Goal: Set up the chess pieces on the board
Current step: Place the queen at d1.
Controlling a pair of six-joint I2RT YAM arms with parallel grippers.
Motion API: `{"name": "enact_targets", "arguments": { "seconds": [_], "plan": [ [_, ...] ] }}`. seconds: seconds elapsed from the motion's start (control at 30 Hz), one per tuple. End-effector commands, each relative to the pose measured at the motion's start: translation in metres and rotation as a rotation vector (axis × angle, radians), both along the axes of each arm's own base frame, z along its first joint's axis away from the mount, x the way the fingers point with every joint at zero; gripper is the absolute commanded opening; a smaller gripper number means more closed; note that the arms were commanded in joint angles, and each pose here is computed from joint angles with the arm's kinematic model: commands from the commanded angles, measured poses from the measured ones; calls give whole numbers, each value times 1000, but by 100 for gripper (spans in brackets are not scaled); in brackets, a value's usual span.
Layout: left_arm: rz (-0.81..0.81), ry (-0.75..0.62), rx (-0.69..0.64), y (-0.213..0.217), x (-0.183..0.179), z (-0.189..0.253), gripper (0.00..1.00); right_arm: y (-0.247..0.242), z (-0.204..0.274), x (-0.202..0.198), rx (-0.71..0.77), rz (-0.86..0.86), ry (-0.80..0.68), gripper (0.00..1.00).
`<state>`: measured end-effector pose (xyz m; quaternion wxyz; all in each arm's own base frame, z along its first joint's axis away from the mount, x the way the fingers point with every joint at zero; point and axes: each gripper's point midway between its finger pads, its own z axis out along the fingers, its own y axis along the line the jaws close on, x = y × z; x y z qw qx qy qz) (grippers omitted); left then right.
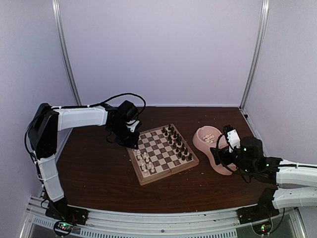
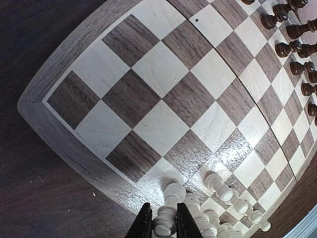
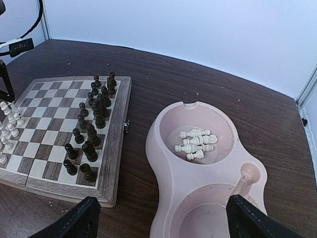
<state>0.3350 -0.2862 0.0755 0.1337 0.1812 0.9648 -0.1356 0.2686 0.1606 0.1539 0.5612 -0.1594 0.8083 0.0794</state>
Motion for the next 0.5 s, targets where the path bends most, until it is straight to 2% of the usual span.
{"name": "enact_targets", "arguments": {
  "seconds": [0.0, 0.47],
  "plan": [
    [8, -40, -18, -1, 8, 17, 15, 1, 2, 1, 1, 5, -11, 92],
    [7, -90, -4, 2, 15, 28, 16, 1, 2, 1, 3, 9, -11, 92]
  ]
}}
